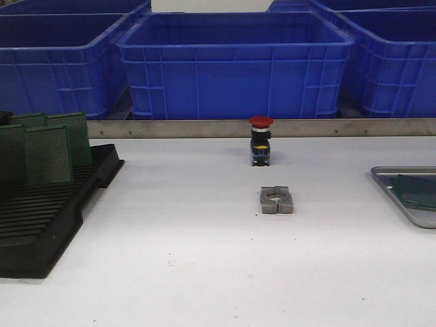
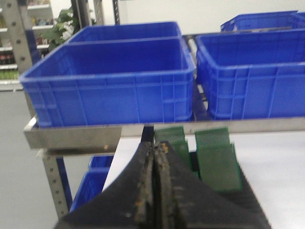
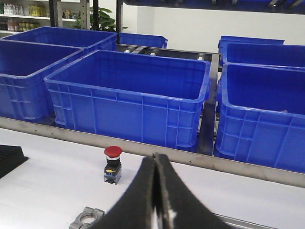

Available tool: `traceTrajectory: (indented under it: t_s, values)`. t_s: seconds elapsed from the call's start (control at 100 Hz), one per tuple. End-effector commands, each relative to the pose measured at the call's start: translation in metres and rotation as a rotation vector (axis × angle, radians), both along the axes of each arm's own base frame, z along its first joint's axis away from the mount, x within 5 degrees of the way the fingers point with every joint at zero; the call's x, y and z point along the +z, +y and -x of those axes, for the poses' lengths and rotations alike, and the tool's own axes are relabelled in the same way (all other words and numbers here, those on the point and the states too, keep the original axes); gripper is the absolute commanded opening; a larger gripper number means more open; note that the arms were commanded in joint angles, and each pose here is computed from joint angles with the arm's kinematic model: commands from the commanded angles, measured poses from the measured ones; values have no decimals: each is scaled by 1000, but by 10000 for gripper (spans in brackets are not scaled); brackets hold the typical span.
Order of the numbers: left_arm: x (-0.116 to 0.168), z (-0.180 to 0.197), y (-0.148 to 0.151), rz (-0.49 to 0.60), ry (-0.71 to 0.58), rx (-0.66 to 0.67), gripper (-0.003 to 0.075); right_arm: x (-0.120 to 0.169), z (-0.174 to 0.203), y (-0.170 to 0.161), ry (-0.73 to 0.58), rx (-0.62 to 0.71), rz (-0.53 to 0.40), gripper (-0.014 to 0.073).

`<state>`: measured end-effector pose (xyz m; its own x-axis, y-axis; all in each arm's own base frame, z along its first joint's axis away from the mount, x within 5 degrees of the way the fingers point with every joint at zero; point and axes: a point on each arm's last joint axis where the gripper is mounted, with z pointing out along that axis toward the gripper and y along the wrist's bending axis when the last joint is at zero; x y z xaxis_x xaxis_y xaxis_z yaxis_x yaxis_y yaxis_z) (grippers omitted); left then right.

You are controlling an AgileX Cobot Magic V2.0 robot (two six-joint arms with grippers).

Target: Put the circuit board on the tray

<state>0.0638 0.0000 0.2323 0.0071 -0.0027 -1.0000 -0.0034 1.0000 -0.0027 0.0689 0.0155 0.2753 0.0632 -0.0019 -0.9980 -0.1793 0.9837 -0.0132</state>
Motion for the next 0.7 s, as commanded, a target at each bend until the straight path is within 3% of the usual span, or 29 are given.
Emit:
traceTrajectory:
  t_s: [0.0,0.09,0.14,0.69]
  values:
    - [-6,3,1,21,-60,14,-20,9,0,-1,-26,-13,-11,-60]
    - [-28,7,1,25,-59,12,-20,9,0,-1,-26,-13,-11,-60]
    - [-35,10,0,26,27,6,-20,9,0,-1,-26,-13,-11,-60]
    - [-41,9,0,21,84,3,-20,9,0,-2,-26,-17,-11,-60]
